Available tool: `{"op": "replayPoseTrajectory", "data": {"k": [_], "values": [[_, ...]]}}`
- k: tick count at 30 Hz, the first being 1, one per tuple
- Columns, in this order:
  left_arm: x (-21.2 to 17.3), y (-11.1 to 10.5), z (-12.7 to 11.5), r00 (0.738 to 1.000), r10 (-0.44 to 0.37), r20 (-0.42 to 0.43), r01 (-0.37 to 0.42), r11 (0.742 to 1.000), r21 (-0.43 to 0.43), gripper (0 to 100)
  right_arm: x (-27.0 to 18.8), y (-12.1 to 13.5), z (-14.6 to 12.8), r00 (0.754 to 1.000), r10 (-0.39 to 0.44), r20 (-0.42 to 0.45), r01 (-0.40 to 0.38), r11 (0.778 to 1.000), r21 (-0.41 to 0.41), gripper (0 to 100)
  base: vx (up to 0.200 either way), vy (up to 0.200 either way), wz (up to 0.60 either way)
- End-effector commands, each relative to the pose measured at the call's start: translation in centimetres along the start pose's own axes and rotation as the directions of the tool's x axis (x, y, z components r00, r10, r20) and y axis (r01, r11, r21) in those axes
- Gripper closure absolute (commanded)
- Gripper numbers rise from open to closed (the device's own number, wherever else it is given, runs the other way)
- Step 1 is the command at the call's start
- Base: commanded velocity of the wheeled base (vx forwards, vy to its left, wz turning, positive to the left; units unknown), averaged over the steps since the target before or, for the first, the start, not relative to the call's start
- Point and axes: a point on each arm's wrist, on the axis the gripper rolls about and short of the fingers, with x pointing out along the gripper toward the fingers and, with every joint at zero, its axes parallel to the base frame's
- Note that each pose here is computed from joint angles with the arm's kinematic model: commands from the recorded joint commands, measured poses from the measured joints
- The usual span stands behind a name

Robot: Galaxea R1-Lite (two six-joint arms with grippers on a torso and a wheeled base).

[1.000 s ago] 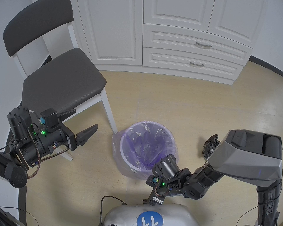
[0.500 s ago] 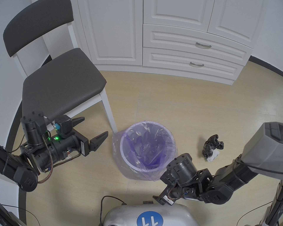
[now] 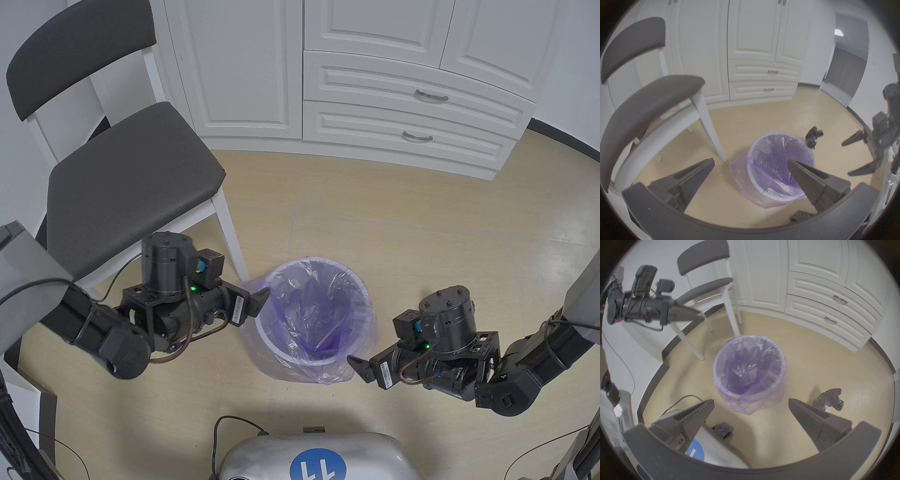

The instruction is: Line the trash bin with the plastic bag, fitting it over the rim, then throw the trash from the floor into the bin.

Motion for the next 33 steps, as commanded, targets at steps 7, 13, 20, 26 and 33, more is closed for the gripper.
{"op": "replayPoseTrajectory", "data": {"k": [7, 13, 20, 26, 33], "values": [[7.4, -4.4, 1.3, 0.967, 0.03, -0.253, -0.049, 0.996, -0.069, 0, -1.1, -4.3, 2.3, 0.985, -0.127, 0.115, 0.121, 0.991, 0.061, 0, 0.0, 0.0, 0.0], [9.7, -5.8, 0.3, 0.941, 0.11, -0.319, -0.124, 0.992, -0.022, 0, -2.0, -4.6, 2.6, 0.983, -0.131, 0.129, 0.126, 0.991, 0.045, 0, 0.0, 0.0, 0.0], [10.8, -7.6, 0.1, 0.883, 0.199, -0.424, -0.182, 0.98, 0.083, 0, -2.9, -5.0, 2.6, 0.981, -0.14, 0.136, 0.137, 0.99, 0.028, 0, 0.0, 0.0, 0.0], [11.6, -8.2, -0.7, 0.83, 0.33, -0.45, -0.275, 0.943, 0.184, 0, -3.5, -5.1, 2.7, 0.979, -0.142, 0.144, 0.14, 0.99, 0.022, 0, 0.0, 0.0, 0.0], [11.9, -8.3, -1.9, 0.797, 0.359, -0.485, -0.285, 0.932, 0.223, 0, -3.9, -5.3, 2.6, 0.979, -0.139, 0.147, 0.14, 0.99, 0.006, 0, 0.0, 0.0, 0.0]]}}
